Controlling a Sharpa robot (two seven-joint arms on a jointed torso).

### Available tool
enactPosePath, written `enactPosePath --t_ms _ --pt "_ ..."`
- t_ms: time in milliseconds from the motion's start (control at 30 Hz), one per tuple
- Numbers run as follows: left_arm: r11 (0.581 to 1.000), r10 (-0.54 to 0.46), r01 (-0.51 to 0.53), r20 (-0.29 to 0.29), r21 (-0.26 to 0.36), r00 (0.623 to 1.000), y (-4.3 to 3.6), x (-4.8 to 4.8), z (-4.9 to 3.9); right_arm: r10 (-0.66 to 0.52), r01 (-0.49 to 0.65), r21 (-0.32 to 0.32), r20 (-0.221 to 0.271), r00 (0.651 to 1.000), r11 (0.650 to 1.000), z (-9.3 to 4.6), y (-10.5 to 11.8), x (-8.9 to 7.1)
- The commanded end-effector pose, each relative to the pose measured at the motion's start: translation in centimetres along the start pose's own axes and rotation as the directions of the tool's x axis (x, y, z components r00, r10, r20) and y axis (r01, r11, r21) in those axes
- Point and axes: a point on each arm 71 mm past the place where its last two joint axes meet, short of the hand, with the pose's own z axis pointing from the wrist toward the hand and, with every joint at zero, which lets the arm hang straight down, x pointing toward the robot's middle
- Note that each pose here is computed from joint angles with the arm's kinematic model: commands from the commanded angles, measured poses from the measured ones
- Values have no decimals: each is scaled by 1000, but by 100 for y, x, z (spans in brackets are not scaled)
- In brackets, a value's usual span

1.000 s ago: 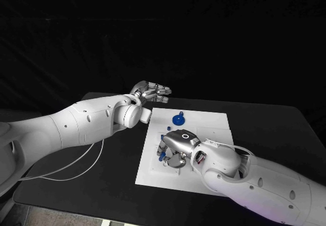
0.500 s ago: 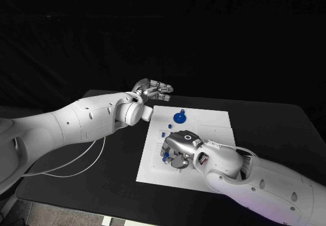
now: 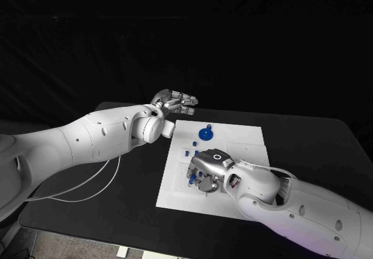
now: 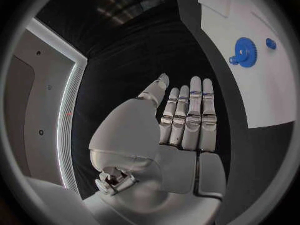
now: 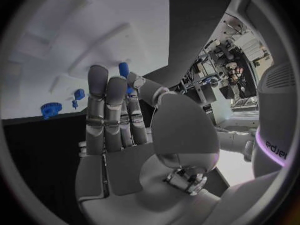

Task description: Assemble the parts on the task board

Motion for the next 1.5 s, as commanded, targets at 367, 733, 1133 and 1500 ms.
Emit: enactPosePath --t_ms 367,733,1133,1500 --pt "1000 -10 10 -16 6 1000 -9 22 2 -9 9 -9 -25 1000 1000 -1 23 66" --pt "1000 -10 11 -17 5 1000 -8 23 2 -9 8 -8 -37 999 1000 5 27 107" --pt "1000 -10 11 -17 4 1000 -7 20 1 -10 9 -13 -46 999 1000 7 43 138" --pt "1000 -11 11 -19 2 1000 -7 28 2 -31 31 2 -61 998 1000 42 42 176"
